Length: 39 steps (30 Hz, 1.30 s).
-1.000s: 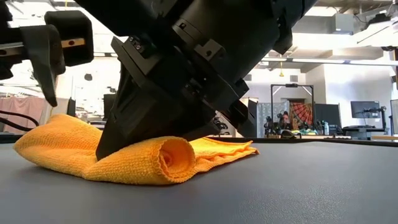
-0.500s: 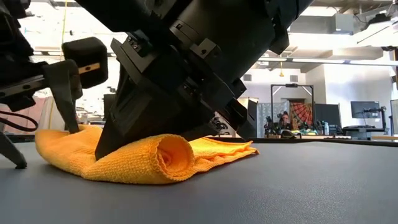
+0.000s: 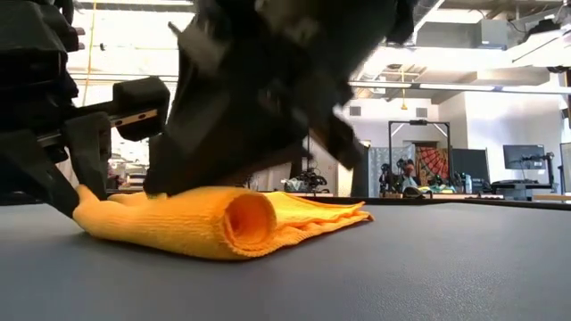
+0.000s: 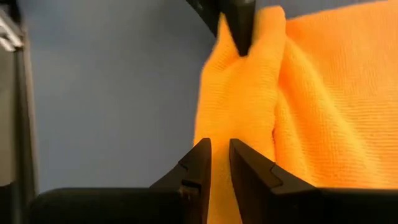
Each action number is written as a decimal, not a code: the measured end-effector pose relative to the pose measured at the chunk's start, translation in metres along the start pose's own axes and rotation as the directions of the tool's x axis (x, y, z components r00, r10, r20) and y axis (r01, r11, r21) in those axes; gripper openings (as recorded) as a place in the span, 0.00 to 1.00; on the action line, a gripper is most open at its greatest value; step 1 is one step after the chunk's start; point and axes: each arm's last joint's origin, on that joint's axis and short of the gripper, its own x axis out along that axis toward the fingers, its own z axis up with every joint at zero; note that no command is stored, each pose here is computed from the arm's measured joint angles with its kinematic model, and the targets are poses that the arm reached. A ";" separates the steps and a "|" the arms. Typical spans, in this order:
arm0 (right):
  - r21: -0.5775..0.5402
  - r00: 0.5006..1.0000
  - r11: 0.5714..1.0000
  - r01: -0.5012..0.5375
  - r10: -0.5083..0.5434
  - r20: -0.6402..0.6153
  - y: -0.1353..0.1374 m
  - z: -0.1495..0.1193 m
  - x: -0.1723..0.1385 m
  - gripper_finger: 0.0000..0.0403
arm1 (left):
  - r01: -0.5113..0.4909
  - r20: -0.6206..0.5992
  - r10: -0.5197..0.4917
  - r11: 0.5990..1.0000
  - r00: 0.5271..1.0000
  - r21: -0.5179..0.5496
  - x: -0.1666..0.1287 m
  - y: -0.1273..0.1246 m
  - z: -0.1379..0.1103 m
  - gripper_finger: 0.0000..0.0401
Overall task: Roll towel
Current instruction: Roll the orange microfiber cloth
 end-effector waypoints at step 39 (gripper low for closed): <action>-0.335 0.990 0.942 -0.018 0.065 0.129 0.013 0.022 -0.023 0.40 | 0.402 0.266 -0.412 0.290 0.872 -0.869 -0.004 0.090 -0.073 0.00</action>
